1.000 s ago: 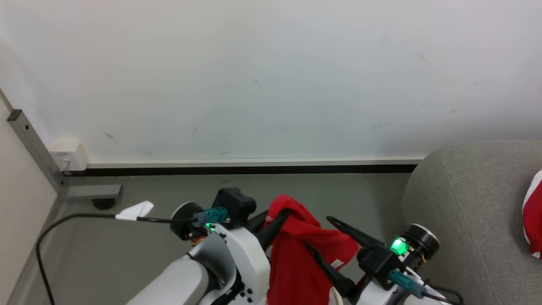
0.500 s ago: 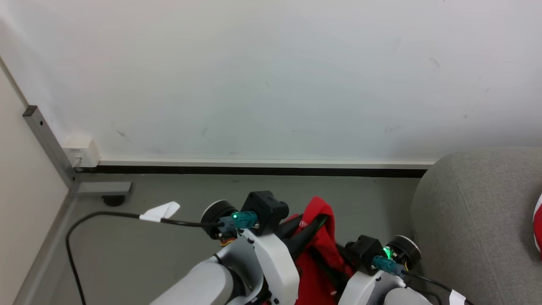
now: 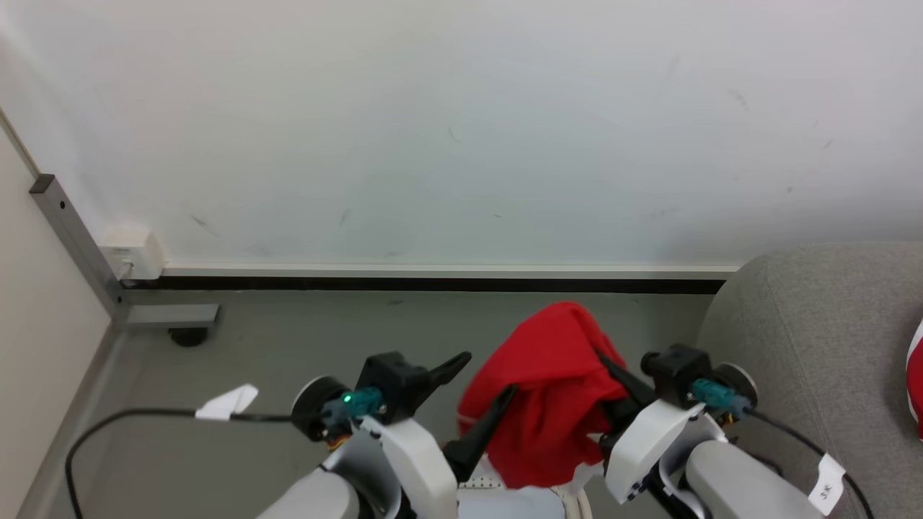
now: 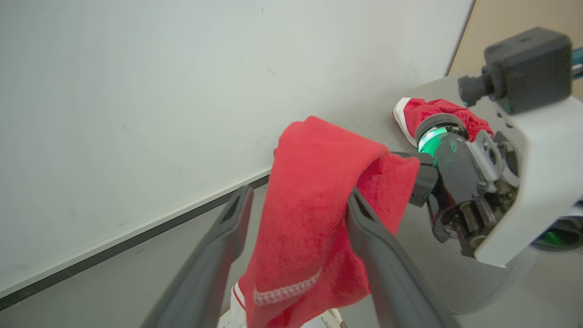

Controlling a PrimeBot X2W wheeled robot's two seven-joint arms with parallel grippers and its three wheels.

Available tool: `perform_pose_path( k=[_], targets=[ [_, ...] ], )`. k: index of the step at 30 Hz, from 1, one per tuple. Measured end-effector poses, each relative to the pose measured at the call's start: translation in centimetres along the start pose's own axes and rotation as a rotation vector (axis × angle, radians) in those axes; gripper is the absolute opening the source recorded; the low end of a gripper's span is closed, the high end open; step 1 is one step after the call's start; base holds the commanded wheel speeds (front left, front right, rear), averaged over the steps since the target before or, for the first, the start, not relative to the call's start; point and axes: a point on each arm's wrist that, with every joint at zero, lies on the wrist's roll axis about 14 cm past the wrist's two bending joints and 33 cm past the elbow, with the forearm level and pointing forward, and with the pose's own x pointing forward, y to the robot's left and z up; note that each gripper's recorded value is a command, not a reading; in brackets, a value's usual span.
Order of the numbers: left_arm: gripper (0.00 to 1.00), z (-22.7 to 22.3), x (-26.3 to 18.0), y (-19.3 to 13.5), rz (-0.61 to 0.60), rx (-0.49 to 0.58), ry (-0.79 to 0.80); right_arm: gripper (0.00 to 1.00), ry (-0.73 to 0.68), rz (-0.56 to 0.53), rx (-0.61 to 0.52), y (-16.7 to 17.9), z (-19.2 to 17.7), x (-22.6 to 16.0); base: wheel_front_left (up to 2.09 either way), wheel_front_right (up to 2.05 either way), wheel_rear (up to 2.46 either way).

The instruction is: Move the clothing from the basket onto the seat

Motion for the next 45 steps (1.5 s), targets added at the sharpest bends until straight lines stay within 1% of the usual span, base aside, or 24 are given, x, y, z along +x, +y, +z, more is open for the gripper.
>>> perform_pose_path(
  k=[5, 9, 14, 19, 26, 34, 45],
  targets=[
    [1.0, -2.3, -0.4, 0.0, 0.018, -0.023, -0.007, 0.0, -0.054, -0.06, -0.003, -2.5, 1.9, -0.3, 0.0, 0.0, 0.0],
    [1.0, -3.8, -0.4, -0.5, 0.01, -0.038, -0.01, 0.0, -0.086, -0.094, -0.009, -3.9, 3.0, -0.7, 0.0, 0.0, 0.0],
    [1.0, -3.9, 0.1, -1.4, -0.015, -0.065, -0.068, 0.0, -0.105, -0.131, -0.021, -5.4, 3.6, -1.5, 0.0, 0.0, 0.0],
    [1.0, -5.1, 0.4, -1.8, -0.028, -0.071, -0.053, 0.0, -0.117, -0.161, -0.031, -6.4, 4.0, -2.3, 0.0, 0.0, 0.0],
    [1.0, -5.6, 1.3, -2.6, -0.058, -0.085, -0.051, 0.0, -0.13, -0.198, -0.041, -7.6, 4.4, -3.6, 0.0, 0.0, 0.0],
    [1.0, -5.7, 3.2, -5.0, -0.15, -0.108, -0.052, 0.0, -0.138, -0.284, -0.059, -10.2, 4.6, -6.4, 0.0, 0.0, 0.0],
    [1.0, -5.1, 6.4, -10.7, -0.345, -0.138, -0.076, 0.0, -0.129, -0.467, -0.088, -14.8, 4.8, -12.6, 0.0, 0.0, 0.0]
  ],
)
